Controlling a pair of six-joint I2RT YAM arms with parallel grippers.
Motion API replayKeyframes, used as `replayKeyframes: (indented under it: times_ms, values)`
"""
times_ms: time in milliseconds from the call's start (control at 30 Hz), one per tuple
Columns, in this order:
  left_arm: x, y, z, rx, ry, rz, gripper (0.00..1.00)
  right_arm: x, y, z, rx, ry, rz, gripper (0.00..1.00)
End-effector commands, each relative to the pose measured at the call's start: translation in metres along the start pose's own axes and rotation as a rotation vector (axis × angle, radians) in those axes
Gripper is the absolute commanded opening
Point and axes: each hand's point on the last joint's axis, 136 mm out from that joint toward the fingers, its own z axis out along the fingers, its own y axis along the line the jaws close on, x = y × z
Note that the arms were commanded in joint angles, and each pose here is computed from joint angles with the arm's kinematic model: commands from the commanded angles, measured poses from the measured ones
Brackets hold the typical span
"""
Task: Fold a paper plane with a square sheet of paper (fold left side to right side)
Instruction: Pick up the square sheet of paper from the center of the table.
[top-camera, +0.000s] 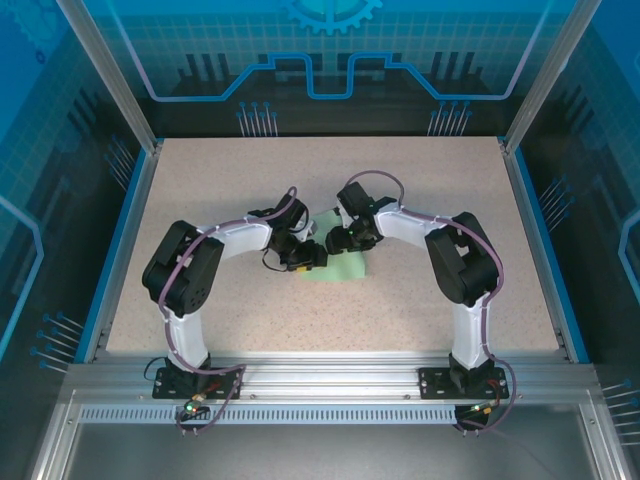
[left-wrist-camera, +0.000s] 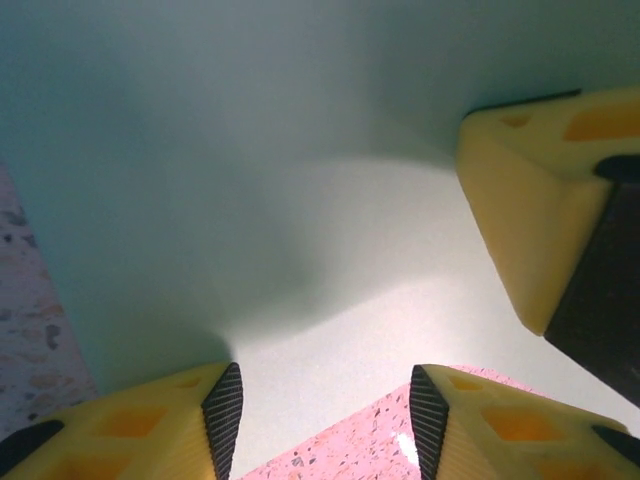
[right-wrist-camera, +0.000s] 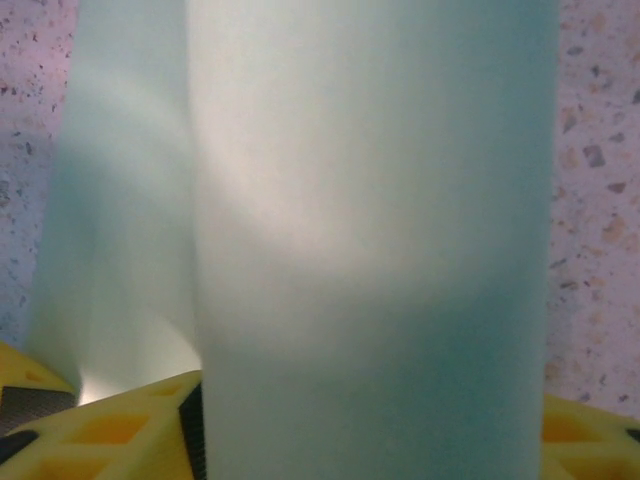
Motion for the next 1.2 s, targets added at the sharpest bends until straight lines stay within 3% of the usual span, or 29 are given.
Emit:
replayKeyframes:
  times_ms: [0,333,667,900,1167]
  values:
    - [-0.011,-0.005,-0.022,0.023,-0.087,0.016,0.55,-0.005,0.012,-0.023,-0.06,-0.023,-0.017,0.54]
    - [-0.036,-0.014,-0.105,0.218,-0.366,0.053,0.66,-0.015,0.034,-0.081,-0.286,-0.165,-0.07,0.34]
    - [-0.035,-0.061,-0.202,0.487,-0.637,0.253,0.85,-0.018,0.049,-0.203,-0.571,-0.393,-0.164,0.3]
    - [-0.021,-0.104,-0.245,0.635,-0.705,0.449,0.89,-0.004,0.071,-0.285,-0.731,-0.514,-0.277,0.3]
    - [-0.005,-0.137,-0.269,0.759,-0.688,0.637,0.9,0.023,0.11,-0.354,-0.876,-0.58,-0.475,0.3]
